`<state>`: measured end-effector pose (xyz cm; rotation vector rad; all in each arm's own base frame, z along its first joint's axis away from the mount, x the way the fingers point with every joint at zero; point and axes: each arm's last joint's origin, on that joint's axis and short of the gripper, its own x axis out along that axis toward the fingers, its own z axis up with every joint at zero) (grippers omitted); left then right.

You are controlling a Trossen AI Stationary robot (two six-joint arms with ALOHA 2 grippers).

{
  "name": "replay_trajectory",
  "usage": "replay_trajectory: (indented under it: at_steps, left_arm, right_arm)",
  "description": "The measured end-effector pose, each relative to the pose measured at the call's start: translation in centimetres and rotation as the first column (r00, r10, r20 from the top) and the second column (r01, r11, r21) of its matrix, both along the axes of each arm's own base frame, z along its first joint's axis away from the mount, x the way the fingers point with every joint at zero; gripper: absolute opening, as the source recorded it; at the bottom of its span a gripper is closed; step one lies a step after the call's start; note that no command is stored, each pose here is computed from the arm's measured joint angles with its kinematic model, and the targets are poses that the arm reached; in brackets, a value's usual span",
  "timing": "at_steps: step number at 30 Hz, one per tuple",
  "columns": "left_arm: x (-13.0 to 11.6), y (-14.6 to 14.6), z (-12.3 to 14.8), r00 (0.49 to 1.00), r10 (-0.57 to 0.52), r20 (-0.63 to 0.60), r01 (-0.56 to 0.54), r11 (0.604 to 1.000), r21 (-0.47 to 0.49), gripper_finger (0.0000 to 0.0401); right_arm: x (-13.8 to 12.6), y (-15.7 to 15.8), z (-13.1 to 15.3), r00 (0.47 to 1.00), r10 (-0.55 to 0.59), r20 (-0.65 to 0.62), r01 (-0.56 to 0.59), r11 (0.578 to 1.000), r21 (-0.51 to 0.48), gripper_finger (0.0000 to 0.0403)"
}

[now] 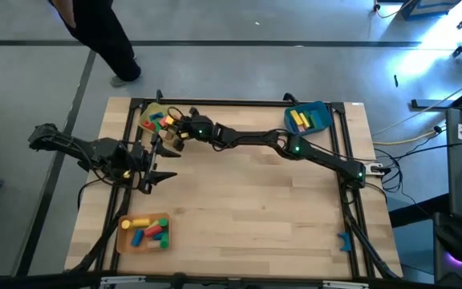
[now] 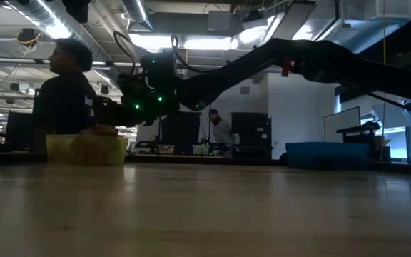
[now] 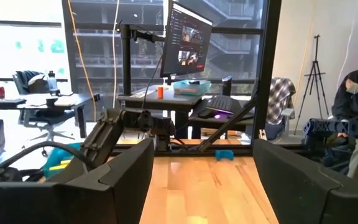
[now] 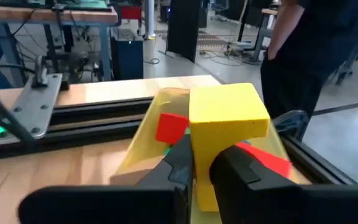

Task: Sort blocks by size
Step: Put the yellow arch block into the yellow bin

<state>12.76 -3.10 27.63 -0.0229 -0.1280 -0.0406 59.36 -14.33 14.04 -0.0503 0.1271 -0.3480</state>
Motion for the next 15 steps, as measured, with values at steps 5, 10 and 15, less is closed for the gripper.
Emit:
replay_trajectory:
  at_steps: [5, 10, 15]
  left_arm:
    - [0.01, 0.0, -0.04, 1.0, -0.002, -0.004, 0.001, 1.0, -0.013, 0.026]
    - [0.01, 0.0, -0.05, 1.0, -0.001, -0.005, 0.001, 1.0, -0.012, 0.026]
    - [0.01, 0.0, -0.06, 1.0, -0.002, -0.006, 0.002, 1.0, -0.011, 0.026]
  right_arm:
    - [-0.09, -0.24, -0.44, 1.0, -0.001, -0.031, 0.001, 1.0, 0.008, 0.0044]
    - [-0.14, -0.39, -0.61, 0.999, -0.007, -0.043, 0.007, 1.0, 0.01, 0.0045]
    - [-0.11, -0.28, -0.6, 1.0, -0.009, -0.029, 0.011, 0.999, 0.047, 0.0071]
